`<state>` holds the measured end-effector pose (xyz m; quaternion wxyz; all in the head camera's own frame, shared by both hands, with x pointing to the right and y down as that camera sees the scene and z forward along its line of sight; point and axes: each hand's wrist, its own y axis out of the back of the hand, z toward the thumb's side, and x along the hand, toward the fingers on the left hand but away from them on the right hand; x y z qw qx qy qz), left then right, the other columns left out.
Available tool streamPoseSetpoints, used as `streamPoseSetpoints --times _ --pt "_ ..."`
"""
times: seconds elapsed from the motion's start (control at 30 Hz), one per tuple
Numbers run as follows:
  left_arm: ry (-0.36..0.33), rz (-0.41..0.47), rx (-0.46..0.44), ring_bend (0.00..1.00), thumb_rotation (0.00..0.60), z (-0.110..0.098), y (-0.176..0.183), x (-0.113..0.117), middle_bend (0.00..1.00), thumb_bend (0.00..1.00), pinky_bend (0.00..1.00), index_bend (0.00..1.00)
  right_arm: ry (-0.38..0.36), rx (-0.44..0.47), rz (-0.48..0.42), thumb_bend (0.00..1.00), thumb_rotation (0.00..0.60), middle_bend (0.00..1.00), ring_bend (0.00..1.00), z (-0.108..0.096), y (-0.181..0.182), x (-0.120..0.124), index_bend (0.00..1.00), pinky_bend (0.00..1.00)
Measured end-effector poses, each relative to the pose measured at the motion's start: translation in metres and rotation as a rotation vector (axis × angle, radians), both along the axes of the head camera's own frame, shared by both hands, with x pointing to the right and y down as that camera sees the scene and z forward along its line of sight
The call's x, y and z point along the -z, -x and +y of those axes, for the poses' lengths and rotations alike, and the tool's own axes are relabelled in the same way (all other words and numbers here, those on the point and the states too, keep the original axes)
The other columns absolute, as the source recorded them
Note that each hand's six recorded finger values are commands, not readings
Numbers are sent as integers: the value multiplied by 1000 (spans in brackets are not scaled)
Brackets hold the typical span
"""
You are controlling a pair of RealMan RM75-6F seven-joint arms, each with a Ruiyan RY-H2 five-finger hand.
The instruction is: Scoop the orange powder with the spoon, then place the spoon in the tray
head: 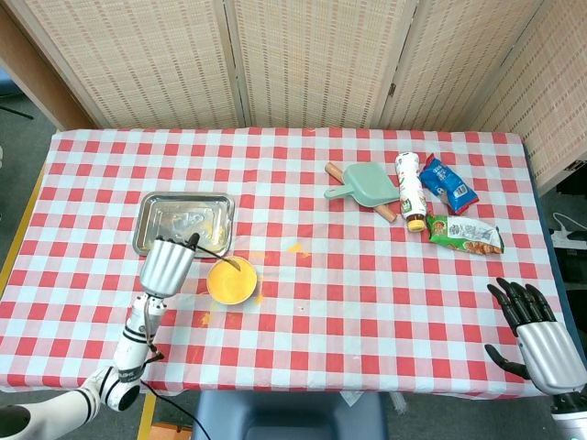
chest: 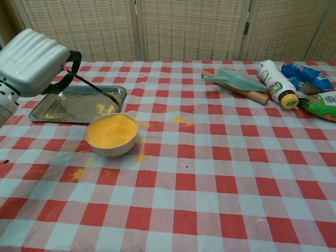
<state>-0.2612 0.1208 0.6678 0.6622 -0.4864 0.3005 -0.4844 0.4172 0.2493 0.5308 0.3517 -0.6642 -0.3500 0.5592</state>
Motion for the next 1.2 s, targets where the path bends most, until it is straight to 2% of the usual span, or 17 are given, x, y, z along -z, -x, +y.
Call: streamPoseSetpoints --times 0.27,0.5,0.7,0.87,0.97,1.03,1.13,1.2 --pt "24 -17 113 1000 600 -33 12 -23 1000 786 1000 953 9 -4 12 189 600 0 0 -2 -1 -4 0 0" --pt "61 -163 176 1000 600 -53 33 -55 1000 780 1000 953 11 -17 25 188 600 0 0 -5 -3 -7 0 0" --pt "152 -257 236 1000 600 -53 54 -83 1000 768 1000 953 11 -25 31 188 600 0 0 -6 -4 -8 0 0" --pt "216 -257 268 1000 600 -48 59 -98 1000 703 1000 921 12 -21 31 189 600 0 0 -6 -3 -9 0 0" --pt "229 -249 275 1000 600 -46 60 -100 1000 624 1000 756 13 -21 32 189 600 0 0 -6 -3 -9 0 0" --pt "235 -227 287 1000 600 -45 60 -100 1000 576 1000 538 14 -21 33 189 600 0 0 -6 -3 -10 0 0" --pt "248 -210 311 1000 600 -44 62 -102 1000 538 1000 279 13 -22 35 189 600 0 0 -6 -3 -10 0 0" --pt "269 -208 330 1000 600 -42 63 -106 1000 518 1000 215 13 -21 36 189 600 0 0 -5 -3 -9 0 0"
